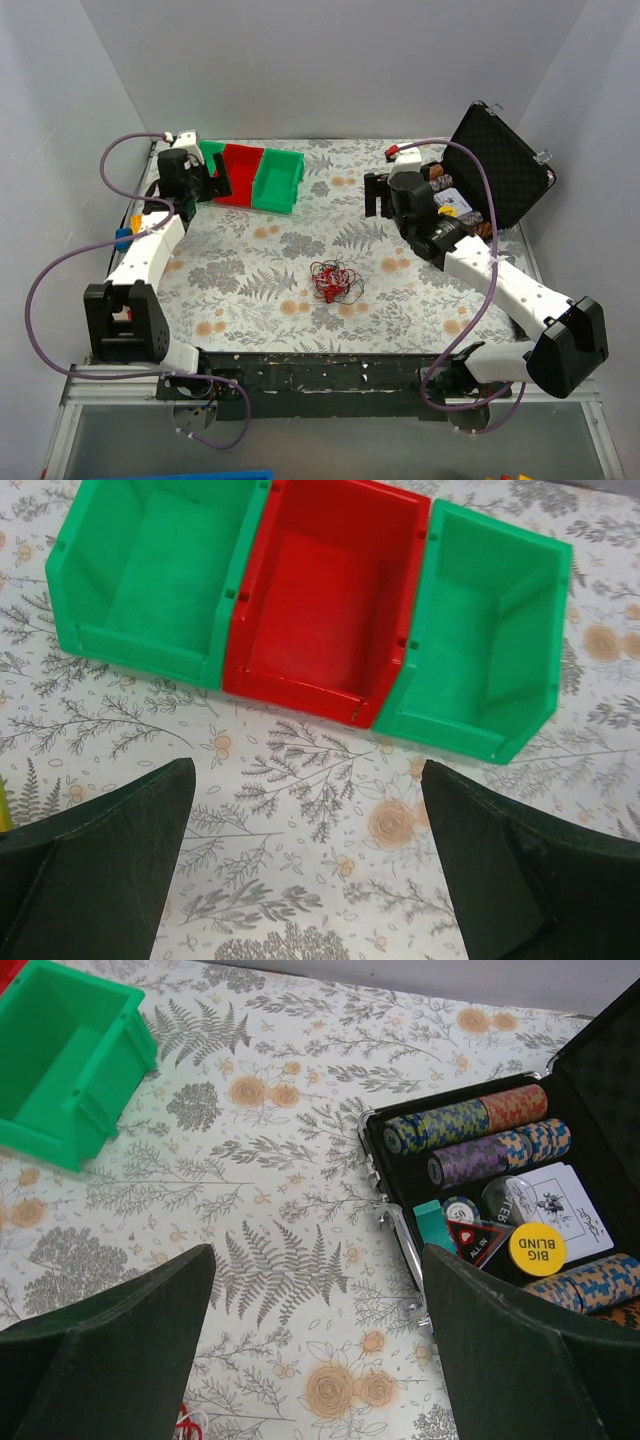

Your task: Untangle the cables

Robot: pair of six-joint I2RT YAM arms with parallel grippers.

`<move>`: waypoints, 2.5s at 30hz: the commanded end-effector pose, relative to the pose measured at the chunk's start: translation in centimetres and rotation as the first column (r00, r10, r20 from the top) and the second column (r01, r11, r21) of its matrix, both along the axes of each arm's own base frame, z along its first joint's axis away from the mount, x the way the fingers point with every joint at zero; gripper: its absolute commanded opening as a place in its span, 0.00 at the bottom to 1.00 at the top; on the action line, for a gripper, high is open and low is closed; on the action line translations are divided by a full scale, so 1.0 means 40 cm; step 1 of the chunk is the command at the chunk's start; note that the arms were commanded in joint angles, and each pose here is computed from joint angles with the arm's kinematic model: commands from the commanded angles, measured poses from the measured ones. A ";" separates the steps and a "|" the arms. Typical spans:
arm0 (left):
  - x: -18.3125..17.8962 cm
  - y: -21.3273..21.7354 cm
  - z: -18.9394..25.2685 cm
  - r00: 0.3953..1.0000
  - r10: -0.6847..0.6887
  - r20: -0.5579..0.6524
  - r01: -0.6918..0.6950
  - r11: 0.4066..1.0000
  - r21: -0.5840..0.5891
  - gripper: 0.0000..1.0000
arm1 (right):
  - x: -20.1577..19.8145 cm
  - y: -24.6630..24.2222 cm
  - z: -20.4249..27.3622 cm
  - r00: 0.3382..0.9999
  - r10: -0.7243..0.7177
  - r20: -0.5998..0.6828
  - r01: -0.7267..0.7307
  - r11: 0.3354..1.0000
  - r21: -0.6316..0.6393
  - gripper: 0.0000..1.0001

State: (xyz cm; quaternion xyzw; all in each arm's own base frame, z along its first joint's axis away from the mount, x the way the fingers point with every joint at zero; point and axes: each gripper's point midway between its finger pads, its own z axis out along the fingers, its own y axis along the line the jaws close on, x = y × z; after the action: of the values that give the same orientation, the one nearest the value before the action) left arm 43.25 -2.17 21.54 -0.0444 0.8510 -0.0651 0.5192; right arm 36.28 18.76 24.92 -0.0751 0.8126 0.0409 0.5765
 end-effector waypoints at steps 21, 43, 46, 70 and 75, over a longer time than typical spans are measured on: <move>0.394 0.108 -0.168 0.988 0.109 0.105 -0.131 0.964 0.232 0.84 | -0.067 0.040 0.020 0.987 0.125 0.096 -0.127 0.992 0.010 0.89; 0.209 -0.084 -0.321 0.993 -0.081 -0.085 0.095 0.979 0.179 0.20 | -0.059 0.059 -0.011 0.986 0.147 0.074 -0.147 0.989 -0.005 0.85; 0.135 -0.140 -0.331 0.988 -0.107 -0.107 0.124 0.978 0.166 0.21 | -0.054 0.060 -0.030 0.989 0.140 0.051 -0.140 0.990 -0.010 0.85; -0.085 -0.448 -0.404 0.949 -0.091 -0.303 0.102 0.995 0.019 0.31 | -0.187 0.156 -0.327 0.885 0.343 -0.315 -0.330 0.939 0.097 0.85; -0.124 -0.479 -0.408 0.942 -0.101 -0.319 0.107 0.994 0.002 0.57 | -0.275 0.171 -0.376 0.826 0.448 -0.343 -0.440 0.892 0.105 0.86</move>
State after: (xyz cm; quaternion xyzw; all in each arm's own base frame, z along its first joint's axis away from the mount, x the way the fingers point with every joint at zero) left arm 40.80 -20.40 6.28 0.0101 0.9100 -0.0638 0.4097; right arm 27.76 24.13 9.89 -0.2144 0.8768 0.1432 0.4058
